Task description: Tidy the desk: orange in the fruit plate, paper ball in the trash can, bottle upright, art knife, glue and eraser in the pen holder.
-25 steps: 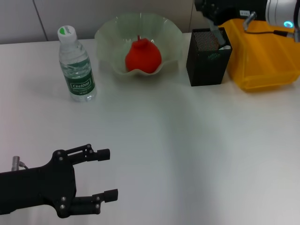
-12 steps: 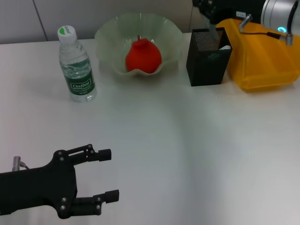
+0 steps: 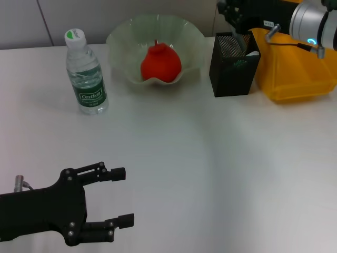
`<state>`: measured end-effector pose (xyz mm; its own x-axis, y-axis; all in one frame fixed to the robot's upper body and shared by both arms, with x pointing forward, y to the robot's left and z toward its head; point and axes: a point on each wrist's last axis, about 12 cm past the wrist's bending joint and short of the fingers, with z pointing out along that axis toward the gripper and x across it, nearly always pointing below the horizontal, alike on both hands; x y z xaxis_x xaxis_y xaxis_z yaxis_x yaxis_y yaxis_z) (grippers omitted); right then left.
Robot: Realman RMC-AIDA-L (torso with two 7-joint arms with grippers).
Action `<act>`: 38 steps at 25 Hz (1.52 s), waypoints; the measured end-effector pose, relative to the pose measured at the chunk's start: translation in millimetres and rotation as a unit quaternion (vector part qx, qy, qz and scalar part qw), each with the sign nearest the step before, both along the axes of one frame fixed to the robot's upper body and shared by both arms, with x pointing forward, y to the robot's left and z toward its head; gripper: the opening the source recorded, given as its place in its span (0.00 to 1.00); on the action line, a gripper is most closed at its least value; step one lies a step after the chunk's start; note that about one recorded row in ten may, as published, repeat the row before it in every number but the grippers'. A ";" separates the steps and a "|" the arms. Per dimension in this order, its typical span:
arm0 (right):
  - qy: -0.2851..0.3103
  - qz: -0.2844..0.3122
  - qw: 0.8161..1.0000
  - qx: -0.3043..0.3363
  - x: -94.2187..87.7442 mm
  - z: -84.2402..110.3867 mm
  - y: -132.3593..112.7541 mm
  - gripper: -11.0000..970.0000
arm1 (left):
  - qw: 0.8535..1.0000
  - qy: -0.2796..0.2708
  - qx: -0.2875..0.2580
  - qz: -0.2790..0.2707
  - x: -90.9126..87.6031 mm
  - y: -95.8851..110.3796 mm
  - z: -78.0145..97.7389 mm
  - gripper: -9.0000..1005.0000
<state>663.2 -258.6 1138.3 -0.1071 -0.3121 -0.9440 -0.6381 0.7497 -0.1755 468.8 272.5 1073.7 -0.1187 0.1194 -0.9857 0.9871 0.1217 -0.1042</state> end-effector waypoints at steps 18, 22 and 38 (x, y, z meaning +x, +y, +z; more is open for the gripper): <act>0.015 -0.032 0.999 0.032 -8.1 1.7 -14.6 0.44 | 1.000 0.003 -0.002 -0.001 -0.4 0.6 0.7 0.81; 0.012 -0.011 0.997 0.076 -34.1 21.0 -30.3 0.66 | 1.000 0.028 -0.001 0.002 2.9 3.2 4.1 0.81; 0.153 0.161 0.974 0.042 -167.5 9.9 -71.5 0.68 | 0.995 0.090 0.032 -0.021 28.0 4.0 18.5 0.81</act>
<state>495.8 -330.1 1148.2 -0.2973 -0.2996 -0.9066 -0.8555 0.5052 0.1136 496.8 276.6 1092.2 -0.2862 0.1889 -0.9393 0.9575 0.0924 -0.2732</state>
